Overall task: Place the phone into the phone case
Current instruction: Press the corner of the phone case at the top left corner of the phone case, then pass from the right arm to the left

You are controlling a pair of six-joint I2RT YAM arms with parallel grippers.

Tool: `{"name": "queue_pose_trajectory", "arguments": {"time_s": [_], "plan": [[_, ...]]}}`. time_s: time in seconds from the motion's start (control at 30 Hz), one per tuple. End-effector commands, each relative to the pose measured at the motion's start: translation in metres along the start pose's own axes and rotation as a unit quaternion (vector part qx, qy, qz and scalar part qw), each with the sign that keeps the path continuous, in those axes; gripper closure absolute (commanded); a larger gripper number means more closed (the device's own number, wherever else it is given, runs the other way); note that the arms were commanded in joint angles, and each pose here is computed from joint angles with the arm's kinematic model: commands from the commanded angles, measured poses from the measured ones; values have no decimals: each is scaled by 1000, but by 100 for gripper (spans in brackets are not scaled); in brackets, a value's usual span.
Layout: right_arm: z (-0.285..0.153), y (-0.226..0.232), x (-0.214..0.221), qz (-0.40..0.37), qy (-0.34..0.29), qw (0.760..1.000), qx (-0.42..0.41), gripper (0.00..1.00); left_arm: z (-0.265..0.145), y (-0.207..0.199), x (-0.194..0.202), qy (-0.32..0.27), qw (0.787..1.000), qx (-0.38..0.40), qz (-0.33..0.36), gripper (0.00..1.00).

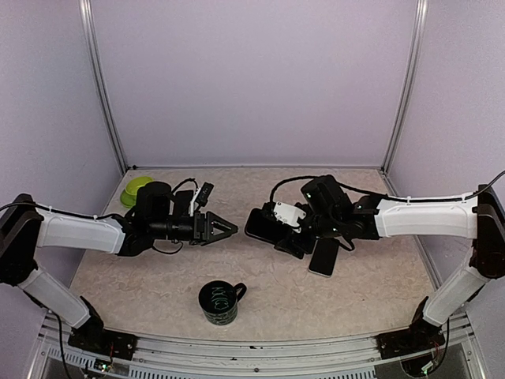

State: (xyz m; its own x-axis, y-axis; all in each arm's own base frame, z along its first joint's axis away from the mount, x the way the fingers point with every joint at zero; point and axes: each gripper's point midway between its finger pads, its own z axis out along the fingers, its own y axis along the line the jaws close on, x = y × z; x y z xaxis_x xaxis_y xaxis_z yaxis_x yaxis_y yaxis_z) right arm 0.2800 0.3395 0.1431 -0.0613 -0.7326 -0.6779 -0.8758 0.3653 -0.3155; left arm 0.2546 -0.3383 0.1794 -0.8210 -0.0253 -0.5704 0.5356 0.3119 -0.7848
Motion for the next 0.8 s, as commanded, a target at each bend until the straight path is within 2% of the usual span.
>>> {"name": "queue_pose_trajectory", "arguments": {"time_s": [0.0,0.13,0.27,0.37,0.47,0.6,0.77], "plan": [[-8,-11,-23,7,-33,999,14,60,-2,-3,-13,-11,999,-21,32,40],[-7,-6,-23,0,-32,999,1,61,2,5,-16,3,994,-80,70,32],[-5,2,-24,-23,-30,999,-13,62,5,12,-22,10,982,-141,123,13],[-2,8,-22,-43,-26,998,-24,62,3,15,-24,9,976,-158,150,2],[0,14,-22,-61,-22,997,-38,61,1,16,-23,7,969,-168,181,1],[-2,19,-26,-84,-24,995,-55,60,-7,14,-20,-7,948,-199,247,1],[-6,25,-29,-103,-26,991,-76,60,-28,-17,-27,-63,921,-173,344,1]]}}
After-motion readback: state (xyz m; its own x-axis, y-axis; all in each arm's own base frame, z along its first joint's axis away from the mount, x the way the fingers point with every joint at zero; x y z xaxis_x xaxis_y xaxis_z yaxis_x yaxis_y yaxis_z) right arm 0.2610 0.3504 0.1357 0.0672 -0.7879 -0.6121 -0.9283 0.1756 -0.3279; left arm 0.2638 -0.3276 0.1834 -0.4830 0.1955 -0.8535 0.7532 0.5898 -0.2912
